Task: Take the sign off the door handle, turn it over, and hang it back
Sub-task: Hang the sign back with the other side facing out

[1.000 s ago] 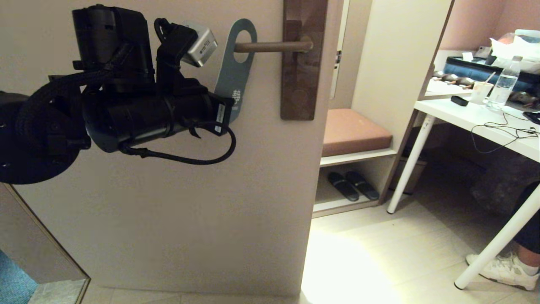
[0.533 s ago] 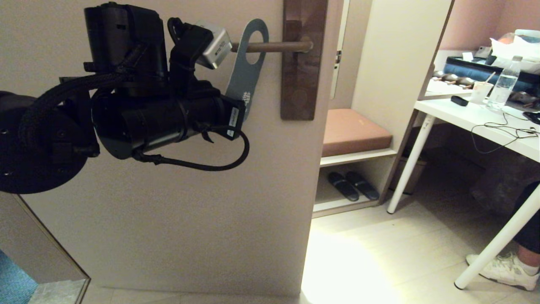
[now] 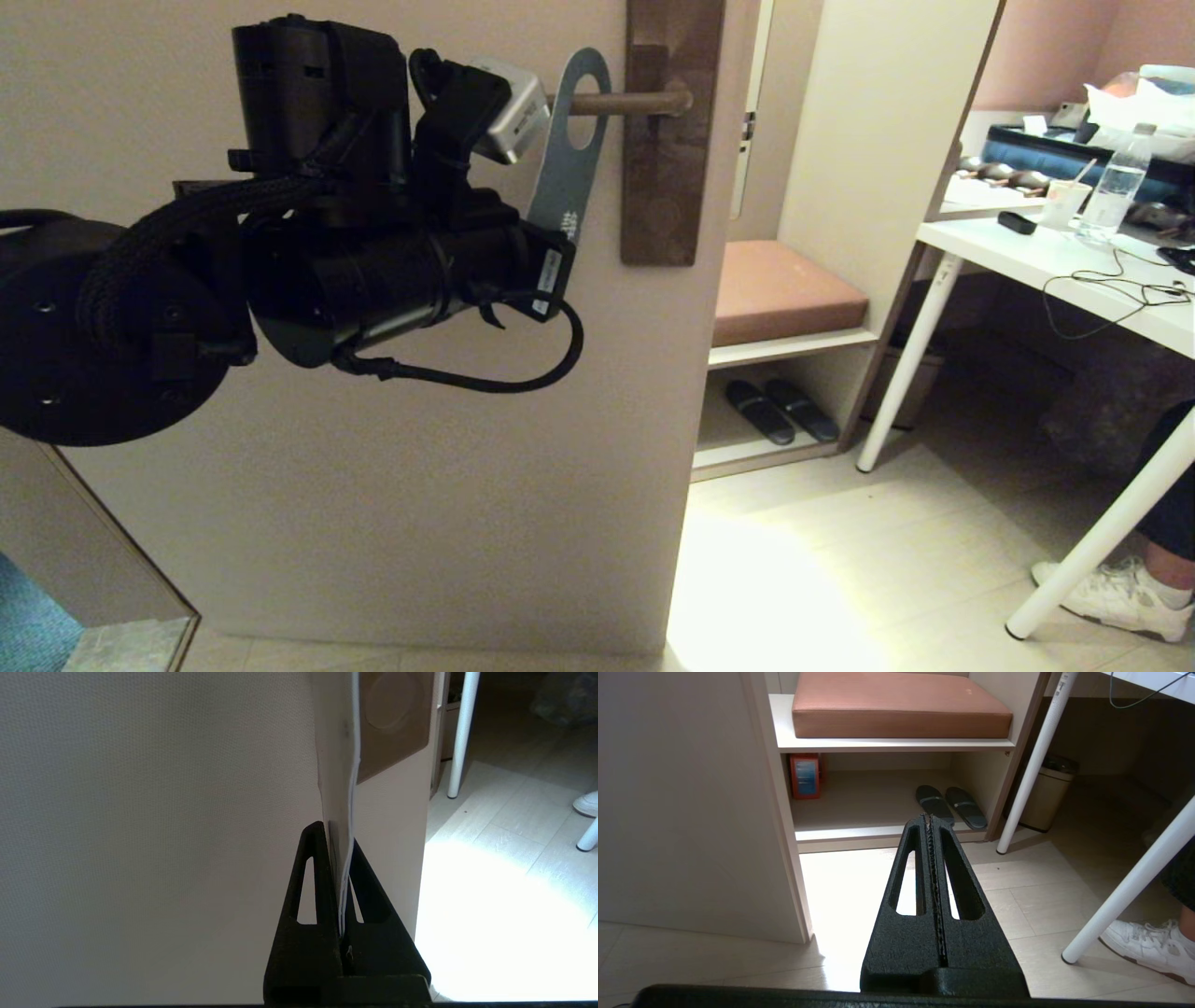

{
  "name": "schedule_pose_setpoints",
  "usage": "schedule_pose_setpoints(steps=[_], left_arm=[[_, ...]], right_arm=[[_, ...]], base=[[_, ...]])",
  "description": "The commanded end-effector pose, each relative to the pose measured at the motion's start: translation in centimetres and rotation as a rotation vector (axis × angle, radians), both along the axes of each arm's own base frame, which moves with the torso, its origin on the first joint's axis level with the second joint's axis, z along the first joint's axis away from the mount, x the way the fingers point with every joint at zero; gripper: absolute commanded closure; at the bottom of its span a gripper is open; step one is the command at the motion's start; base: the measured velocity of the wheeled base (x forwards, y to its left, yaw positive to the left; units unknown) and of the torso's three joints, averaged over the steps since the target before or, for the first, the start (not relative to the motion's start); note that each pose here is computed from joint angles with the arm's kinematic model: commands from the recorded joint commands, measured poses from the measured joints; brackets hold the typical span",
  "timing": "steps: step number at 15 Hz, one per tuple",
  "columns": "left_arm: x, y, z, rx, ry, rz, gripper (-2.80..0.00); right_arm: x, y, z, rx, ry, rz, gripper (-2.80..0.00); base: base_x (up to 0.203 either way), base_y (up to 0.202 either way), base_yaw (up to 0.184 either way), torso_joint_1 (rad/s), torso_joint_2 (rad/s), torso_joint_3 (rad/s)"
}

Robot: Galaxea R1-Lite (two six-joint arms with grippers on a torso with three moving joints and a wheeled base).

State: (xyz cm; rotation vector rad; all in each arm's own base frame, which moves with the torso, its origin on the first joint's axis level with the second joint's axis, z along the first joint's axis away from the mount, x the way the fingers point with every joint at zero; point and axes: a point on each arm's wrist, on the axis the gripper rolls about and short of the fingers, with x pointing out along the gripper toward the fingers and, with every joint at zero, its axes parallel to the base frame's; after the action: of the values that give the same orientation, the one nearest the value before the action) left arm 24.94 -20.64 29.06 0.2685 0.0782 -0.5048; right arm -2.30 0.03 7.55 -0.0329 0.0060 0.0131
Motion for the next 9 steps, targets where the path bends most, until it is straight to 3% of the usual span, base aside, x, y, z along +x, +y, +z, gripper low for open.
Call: schedule_pose_setpoints(steps=[1, 3, 6, 9], left_arm=[[0.4, -0.4, -0.3, 0.006, 0.002, 0.008, 0.0], [0.5, -0.8, -0.3, 0.01, -0.001, 0.044, 0.0], [0.5, -1.3, -0.6, 0.008, 0.001, 0.034, 0.0], [1.1, -2.3, -0.5, -0.058, -0.07, 0.055, 0.0]], right_arm=[[0.0, 0.0, 0.0, -0.001, 0.0, 0.001, 0.0], [0.0, 0.0, 0.0, -0.001, 0.0, 0.001, 0.0], [0.0, 0.0, 0.0, -0.001, 0.0, 0.001, 0.0], [0.0, 0.0, 0.0, -0.001, 0.0, 0.001, 0.0]], base=[[0.0, 0.0, 0.0, 0.0, 0.0, 0.0], [0.0, 0.0, 0.0, 0.0, 0.0, 0.0], [0.0, 0.0, 0.0, 0.0, 0.0, 0.0], [0.0, 0.0, 0.0, 0.0, 0.0, 0.0]])
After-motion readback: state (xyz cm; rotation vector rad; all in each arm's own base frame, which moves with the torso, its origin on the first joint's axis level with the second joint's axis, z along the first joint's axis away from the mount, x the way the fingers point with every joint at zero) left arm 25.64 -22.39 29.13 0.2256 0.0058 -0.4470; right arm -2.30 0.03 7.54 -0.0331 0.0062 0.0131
